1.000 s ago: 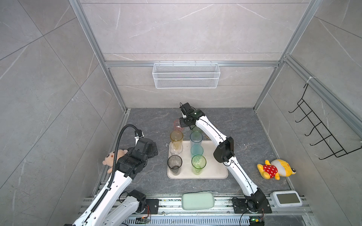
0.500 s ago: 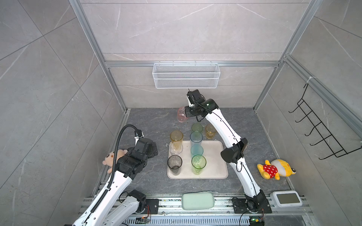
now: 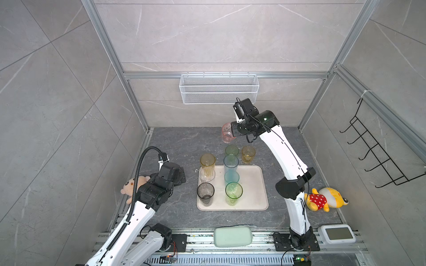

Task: Place the glasses into the tray
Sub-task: Place the glass on the tray.

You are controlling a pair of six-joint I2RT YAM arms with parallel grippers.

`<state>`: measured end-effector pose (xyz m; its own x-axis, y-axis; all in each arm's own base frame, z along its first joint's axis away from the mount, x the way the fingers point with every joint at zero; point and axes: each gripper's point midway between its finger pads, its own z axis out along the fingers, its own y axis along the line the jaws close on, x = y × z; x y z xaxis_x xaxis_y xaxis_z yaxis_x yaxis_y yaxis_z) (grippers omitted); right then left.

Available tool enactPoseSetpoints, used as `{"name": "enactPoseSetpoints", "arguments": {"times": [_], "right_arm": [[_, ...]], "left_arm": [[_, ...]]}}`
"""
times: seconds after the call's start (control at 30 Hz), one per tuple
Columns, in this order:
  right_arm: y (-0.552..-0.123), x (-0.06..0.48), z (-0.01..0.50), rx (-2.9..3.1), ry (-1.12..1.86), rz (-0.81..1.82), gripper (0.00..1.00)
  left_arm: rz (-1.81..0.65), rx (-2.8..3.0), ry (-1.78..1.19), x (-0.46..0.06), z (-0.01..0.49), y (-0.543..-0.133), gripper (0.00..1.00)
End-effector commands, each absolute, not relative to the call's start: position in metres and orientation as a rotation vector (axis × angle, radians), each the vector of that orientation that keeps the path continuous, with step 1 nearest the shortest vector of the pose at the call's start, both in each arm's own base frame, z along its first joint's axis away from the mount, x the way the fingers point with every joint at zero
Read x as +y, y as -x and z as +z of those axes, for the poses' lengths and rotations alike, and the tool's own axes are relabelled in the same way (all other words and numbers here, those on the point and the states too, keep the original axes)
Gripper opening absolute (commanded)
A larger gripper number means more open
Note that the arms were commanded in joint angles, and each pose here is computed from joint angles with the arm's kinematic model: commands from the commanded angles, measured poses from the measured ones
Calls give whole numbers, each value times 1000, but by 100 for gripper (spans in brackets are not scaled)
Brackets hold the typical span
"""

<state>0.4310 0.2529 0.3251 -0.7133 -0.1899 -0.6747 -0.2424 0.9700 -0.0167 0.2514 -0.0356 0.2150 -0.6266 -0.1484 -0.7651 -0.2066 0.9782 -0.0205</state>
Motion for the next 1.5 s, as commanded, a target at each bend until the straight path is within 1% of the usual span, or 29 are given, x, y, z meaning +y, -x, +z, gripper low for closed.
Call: {"name": "enactPoseSetpoints", "arguments": {"times": [0.0, 0.2, 0.43, 0.63, 0.87, 1.17, 1.47], "right_arm": [[-417, 230, 342, 2353, 251, 65, 0], [-391, 200, 344, 2348, 183, 71, 0], [-359, 157, 340, 2342, 95, 14, 0], [-342, 132, 319, 2376, 38, -23, 0], [-336, 126, 284, 2424, -10, -22, 0], [-330, 132, 224, 2517, -19, 6, 0], [-335, 130, 173, 2576, -27, -58, 0]], "left_arm": [[52, 2223, 259, -38, 223, -253, 97], [48, 2222, 260, -38, 223, -253, 97], [40, 2225, 256, -41, 221, -255, 97], [35, 2226, 255, -42, 221, -256, 97], [29, 2222, 257, -42, 222, -255, 97], [25, 2223, 256, -42, 220, -255, 97], [27, 2227, 255, -43, 219, -255, 97]]}}
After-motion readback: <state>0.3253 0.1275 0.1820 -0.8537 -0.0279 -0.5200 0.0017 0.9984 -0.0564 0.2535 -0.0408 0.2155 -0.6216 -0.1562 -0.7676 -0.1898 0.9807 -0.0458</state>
